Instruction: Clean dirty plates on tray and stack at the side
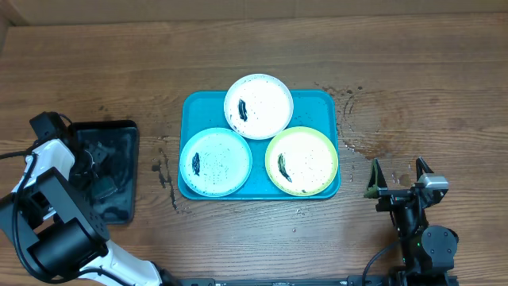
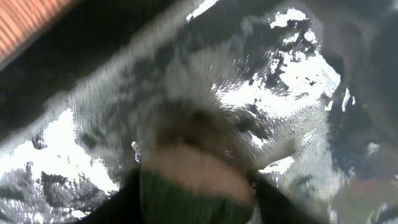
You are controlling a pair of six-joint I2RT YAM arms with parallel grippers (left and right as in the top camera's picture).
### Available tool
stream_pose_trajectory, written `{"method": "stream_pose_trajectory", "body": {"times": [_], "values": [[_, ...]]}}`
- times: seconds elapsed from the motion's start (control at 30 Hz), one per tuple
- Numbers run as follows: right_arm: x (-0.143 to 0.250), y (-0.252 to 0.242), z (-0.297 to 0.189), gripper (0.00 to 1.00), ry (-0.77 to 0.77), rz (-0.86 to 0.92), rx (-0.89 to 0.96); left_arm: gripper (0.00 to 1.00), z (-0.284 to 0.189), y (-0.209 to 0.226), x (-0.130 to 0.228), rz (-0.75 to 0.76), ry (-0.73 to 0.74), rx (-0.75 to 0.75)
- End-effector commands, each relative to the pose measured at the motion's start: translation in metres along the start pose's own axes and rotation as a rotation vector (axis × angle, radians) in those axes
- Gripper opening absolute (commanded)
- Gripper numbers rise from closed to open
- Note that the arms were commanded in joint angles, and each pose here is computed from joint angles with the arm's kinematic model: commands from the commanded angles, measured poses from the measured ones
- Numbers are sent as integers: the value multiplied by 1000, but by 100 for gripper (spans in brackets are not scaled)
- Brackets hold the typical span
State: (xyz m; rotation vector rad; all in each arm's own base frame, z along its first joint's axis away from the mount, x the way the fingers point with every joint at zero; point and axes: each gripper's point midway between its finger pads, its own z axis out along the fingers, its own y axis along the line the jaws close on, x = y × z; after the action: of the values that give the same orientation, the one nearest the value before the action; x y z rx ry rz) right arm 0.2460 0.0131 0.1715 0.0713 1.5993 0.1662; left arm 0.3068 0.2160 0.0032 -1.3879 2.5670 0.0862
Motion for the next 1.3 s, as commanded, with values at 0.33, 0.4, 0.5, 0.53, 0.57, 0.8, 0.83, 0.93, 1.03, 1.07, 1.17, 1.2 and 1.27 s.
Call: {"method": "stream_pose_trajectory", "body": {"times": [0.33,0.4,0.5,0.53,0.57,0.8,0.83,0.93,1.03,1.07,1.17,1.2,1.27], "values": [[1,-3,0,100,-6,-3,15,11,-2,6,52,-6,230,-3],[1,-3,0,100,-6,-3,15,4,-2,7,52,-6,231,-5],[1,-3,0,100,-6,-3,15,4,-2,7,52,-6,231,-4],[1,-3,0,100,-6,-3,15,20,-2,7,52,-6,232,-5],[1,-3,0,100,-6,-3,15,44,-2,7,53,-7,236,-4],[1,-3,0,100,-6,-3,15,100,-6,-2,68,-14,308,53],[1,-3,0,100,-6,-3,15,100,-7,-2,69,-14,311,51],[1,-3,0,100,-6,-3,15,65,-7,0,71,-15,323,47],[1,-3,0,100,-6,-3,15,29,-8,0,72,-15,325,46],[1,-3,0,100,-6,-3,15,18,-8,0,72,-15,326,46],[1,-3,0,100,-6,-3,15,4,-8,0,72,-15,327,45],[1,-3,0,100,-6,-3,15,4,-8,0,72,-15,325,46],[1,-3,0,100,-6,-3,15,4,-7,0,70,-14,316,45]]}}
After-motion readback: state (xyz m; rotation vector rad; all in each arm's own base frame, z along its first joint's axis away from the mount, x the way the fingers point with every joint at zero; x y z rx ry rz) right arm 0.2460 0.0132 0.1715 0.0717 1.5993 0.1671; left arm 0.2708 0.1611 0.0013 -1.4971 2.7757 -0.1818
